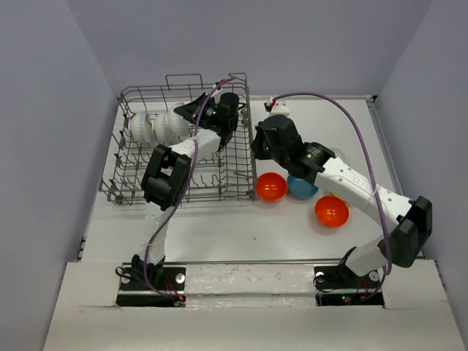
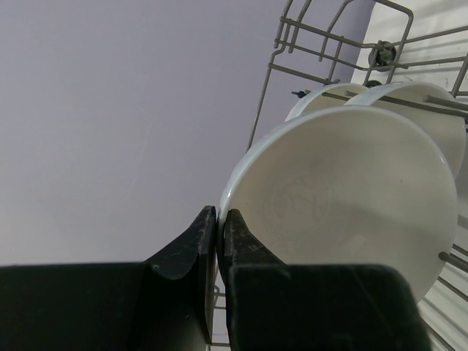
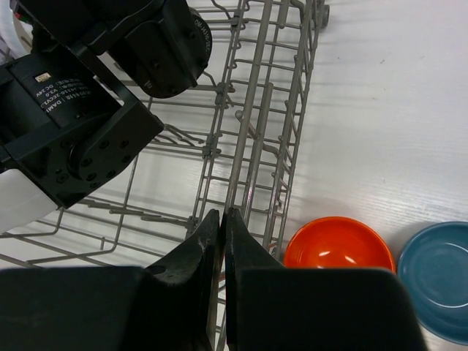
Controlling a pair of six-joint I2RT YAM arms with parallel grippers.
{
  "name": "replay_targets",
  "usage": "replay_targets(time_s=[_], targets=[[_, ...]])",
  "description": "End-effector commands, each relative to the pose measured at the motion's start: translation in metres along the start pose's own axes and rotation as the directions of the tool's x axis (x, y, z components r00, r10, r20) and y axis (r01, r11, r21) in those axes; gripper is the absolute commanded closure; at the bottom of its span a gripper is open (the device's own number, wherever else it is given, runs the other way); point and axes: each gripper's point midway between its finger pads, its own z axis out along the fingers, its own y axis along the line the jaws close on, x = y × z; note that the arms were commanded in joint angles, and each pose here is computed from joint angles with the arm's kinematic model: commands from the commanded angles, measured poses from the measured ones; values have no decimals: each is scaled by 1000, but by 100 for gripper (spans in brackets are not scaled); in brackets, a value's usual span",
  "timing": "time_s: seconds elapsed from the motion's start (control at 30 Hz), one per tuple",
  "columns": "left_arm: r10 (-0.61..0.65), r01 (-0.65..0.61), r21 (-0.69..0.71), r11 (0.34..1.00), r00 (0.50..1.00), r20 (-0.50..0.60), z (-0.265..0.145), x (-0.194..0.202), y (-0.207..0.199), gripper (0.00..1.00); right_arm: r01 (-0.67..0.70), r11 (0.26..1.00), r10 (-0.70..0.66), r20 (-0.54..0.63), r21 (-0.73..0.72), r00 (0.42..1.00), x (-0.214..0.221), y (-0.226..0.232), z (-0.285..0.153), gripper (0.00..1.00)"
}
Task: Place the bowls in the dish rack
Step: Insert the bowl into the dish rack.
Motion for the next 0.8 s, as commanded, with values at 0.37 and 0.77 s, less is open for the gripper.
replay_targets(time_s=[0.37,0.77], targets=[[60,-60,-8,998,998,-8,-1,-14,1,100,35,999,-35,21,-15,999,-11,9,1,99],[97,-97,-15,995,995,-5,0,-16,4,100,35,999,-34,22,-15,999,-13,10,0,99]])
